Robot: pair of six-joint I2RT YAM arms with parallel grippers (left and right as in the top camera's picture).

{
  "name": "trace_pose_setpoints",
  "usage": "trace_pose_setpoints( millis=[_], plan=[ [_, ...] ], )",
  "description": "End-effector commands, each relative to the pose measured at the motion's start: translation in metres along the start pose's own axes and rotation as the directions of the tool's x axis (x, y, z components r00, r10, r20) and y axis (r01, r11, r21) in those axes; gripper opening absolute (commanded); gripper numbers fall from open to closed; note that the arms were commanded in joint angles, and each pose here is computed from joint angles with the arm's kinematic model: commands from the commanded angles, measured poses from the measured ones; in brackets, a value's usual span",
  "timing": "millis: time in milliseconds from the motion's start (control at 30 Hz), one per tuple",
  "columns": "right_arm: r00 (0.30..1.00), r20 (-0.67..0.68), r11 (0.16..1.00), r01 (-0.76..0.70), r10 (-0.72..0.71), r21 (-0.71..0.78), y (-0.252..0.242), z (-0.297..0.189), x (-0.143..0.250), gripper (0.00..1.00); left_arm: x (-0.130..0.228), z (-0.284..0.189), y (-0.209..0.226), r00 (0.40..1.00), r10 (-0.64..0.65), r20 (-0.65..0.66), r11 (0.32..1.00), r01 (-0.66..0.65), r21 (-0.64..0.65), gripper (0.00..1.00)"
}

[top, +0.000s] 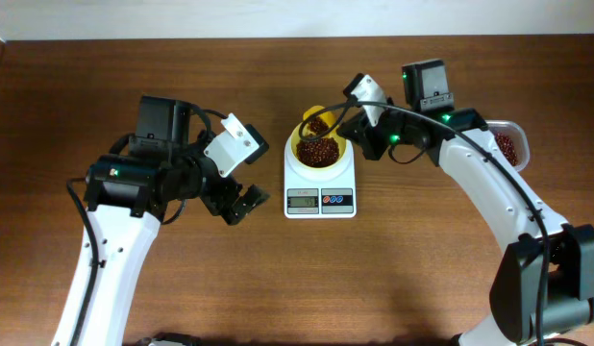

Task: Scoop item into bowl and weigh 50g on scale
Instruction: 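Lift the scoop and carry it left to pour into the bowl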

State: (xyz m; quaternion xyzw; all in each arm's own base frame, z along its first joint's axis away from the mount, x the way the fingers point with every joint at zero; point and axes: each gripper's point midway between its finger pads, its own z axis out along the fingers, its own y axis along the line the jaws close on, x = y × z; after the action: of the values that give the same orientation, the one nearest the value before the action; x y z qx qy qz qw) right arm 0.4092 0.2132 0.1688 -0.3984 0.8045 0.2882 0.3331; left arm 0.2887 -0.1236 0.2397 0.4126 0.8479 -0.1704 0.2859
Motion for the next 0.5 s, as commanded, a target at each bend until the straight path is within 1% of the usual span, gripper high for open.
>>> trace_pose_setpoints(
  millis=[0,100,467],
  plan=[
    [0.997,0.023,0.997,0.076,-0.077,0.030,0.0016,-0.0084,-0.0152,0.04,0.0021,0.0017,0.0011,1.000,0.008,-0.007,1.000,-0.008,0.003,0.99],
    [0.992,0.021,0.992,0.121,-0.121,0.031,0.0016,-0.0084,-0.0151,0.04,0.0021,0.0017,0.0011,1.000,0.008,-0.007,1.000,-0.008,0.003,0.99],
    [0.993,0.014,0.992,0.121,-0.121,0.047,-0.0013,-0.0085,-0.0142,0.04,0.0021,0.0017,0.0011,1.000,0.008,-0.007,1.000,-0.008,0.003,0.99]
  ],
)
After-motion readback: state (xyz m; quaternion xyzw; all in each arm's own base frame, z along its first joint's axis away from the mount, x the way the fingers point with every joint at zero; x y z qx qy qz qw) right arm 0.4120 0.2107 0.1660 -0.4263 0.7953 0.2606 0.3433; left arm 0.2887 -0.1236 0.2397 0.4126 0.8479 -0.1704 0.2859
